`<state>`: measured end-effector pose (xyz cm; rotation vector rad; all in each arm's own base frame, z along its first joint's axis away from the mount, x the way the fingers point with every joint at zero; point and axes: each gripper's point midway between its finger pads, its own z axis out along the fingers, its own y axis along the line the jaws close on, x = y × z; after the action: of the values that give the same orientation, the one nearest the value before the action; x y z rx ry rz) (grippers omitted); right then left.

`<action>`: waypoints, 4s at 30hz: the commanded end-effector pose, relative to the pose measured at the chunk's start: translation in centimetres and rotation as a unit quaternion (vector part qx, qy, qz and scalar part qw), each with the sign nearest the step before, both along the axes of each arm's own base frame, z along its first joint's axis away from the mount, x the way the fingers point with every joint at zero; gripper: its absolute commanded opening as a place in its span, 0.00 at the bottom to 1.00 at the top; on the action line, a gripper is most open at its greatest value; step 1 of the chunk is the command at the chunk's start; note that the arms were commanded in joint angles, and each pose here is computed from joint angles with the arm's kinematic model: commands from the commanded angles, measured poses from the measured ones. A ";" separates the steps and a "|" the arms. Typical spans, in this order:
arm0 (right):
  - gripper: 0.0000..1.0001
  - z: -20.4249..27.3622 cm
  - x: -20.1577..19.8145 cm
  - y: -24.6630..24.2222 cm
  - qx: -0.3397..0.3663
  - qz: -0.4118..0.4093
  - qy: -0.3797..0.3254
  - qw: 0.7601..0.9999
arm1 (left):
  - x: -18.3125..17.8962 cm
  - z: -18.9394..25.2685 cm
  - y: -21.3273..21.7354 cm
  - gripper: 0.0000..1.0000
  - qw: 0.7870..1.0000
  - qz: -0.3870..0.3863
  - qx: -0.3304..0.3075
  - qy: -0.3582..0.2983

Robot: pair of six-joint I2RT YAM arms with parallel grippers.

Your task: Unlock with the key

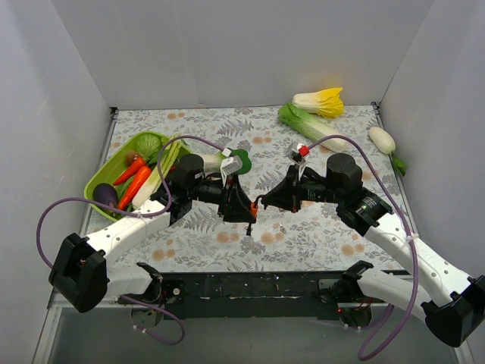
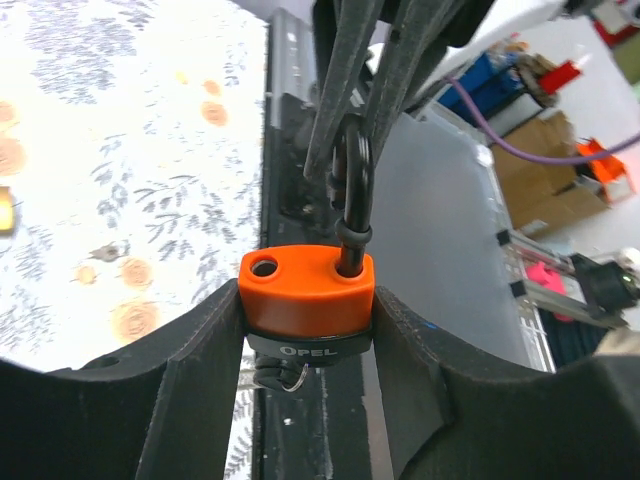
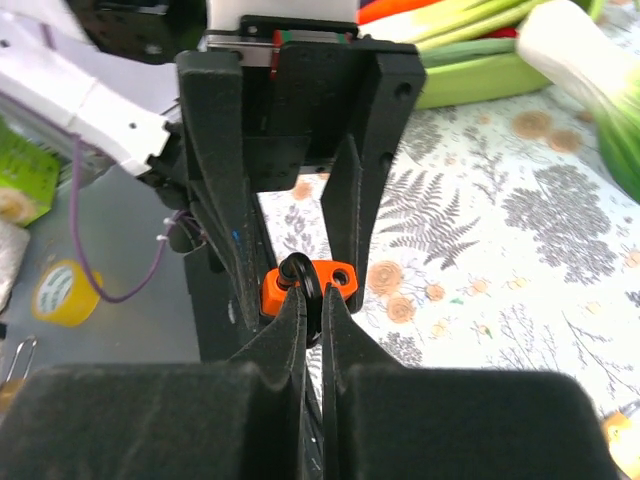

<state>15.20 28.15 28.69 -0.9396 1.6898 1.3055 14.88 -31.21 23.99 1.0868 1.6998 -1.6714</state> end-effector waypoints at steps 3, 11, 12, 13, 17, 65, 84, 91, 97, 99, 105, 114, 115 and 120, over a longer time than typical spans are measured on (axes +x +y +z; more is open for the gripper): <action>0.01 -0.6 1.6 -0.2 -0.021 -0.055 0.004 0.998 | 7.8 -1.2 0.6 0.00 0.971 0.224 0.074 -0.031; 0.01 -2.9 5.2 0.2 -0.046 -0.138 0.054 0.988 | 11.6 -3.2 2.4 0.00 0.922 0.354 0.147 -0.047; 0.01 -2.8 5.4 0.4 -0.041 -0.142 0.059 0.987 | 12.2 -3.6 2.9 0.00 0.911 0.374 0.164 -0.057; 0.01 -3.1 5.6 0.5 -0.040 -0.144 0.066 0.987 | 12.2 -3.8 3.0 0.00 0.907 0.380 0.170 -0.060; 0.01 -3.5 6.0 0.9 -0.037 -0.151 0.076 0.985 | 12.5 -4.3 3.5 0.00 0.894 0.399 0.190 -0.072; 0.68 -3.2 5.7 -6.2 -0.050 -0.292 0.016 0.955 | 7.9 -18.5 2.0 0.00 0.876 0.197 0.425 0.115; 0.67 -4.1 4.5 -7.3 -0.039 -0.304 0.031 0.951 | 14.4 -22.3 5.4 0.00 0.800 0.283 0.527 0.056; 0.68 -5.0 4.3 -7.4 -0.042 -0.303 0.039 0.951 | 14.9 -23.6 6.5 0.00 0.796 0.274 0.535 0.072; 0.70 -6.0 4.1 -7.6 -0.048 -0.306 0.047 0.950 | 16.0 -24.6 7.5 0.00 0.781 0.284 0.552 0.070; 0.70 -6.2 4.0 -7.6 -0.048 -0.306 0.052 0.950 | 16.7 -25.0 8.3 0.00 0.762 0.300 0.571 0.059; 0.71 -6.7 3.9 -7.3 -0.043 -0.300 0.061 0.951 | 17.4 -25.0 9.8 0.08 0.740 0.325 0.588 0.032; 0.72 -7.9 4.0 -7.4 -0.053 -0.304 0.066 0.949 | 18.0 -23.2 8.6 0.39 0.770 0.330 0.545 0.012; 0.71 -8.0 4.0 -7.4 -0.054 -0.305 0.067 0.948 | 18.2 -22.9 8.3 0.41 0.775 0.331 0.538 0.010; 0.72 -8.8 4.0 -7.5 -0.059 -0.311 0.074 0.946 | 19.0 -21.2 7.4 0.71 0.791 0.344 0.506 -0.004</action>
<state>18.80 20.60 19.62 -0.3376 2.0071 0.8645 34.06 -24.45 2.28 0.6491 2.6387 -0.2203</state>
